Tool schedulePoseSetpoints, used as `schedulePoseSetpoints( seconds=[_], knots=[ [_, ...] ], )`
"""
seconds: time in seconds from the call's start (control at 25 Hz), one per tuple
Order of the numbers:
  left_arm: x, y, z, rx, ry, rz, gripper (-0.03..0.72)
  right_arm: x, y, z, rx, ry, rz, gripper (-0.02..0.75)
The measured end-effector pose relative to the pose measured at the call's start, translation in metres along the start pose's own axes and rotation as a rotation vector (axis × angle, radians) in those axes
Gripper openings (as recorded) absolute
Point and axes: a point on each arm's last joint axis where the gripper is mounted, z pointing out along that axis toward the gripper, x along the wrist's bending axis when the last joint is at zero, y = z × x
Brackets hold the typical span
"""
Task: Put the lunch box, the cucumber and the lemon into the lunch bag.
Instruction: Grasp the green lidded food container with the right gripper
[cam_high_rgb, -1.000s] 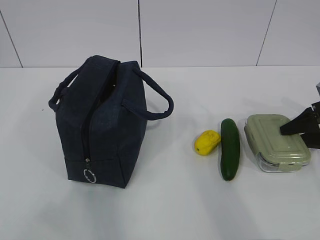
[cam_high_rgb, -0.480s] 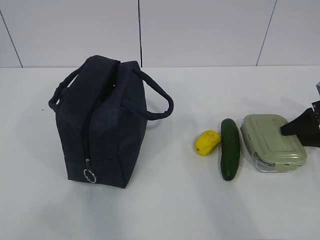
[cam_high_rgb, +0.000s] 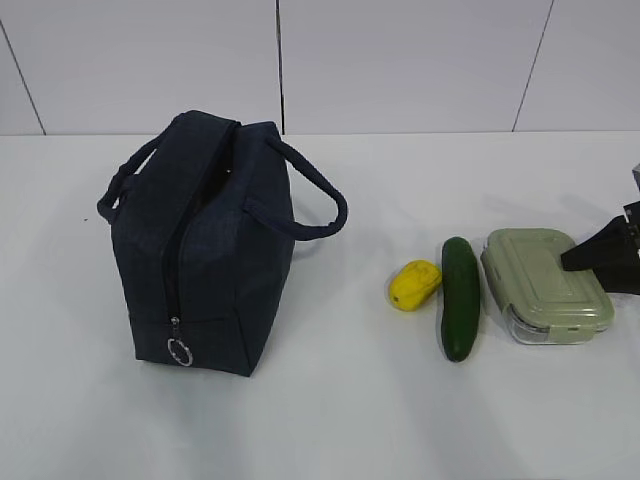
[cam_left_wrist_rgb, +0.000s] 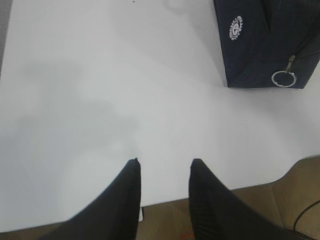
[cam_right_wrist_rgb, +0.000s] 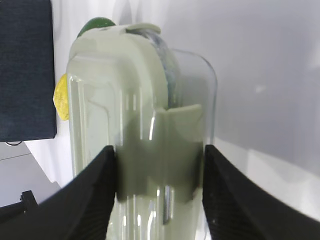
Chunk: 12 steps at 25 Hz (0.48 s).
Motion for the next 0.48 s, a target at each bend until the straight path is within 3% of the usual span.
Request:
schedulePoseSetpoints(
  seconds=[0.36,0.48],
  knots=[
    [-0.004,0.071,0.053,0.202,-0.118,0.020,0.248,0.000,0.000,0.000,-0.001,0.002,0.001,0.391],
    [-0.012,0.100,0.074,0.242,-0.235,0.048,0.289,0.000,0.000,0.000,-0.001,0.002,0.001,0.391]
  ],
)
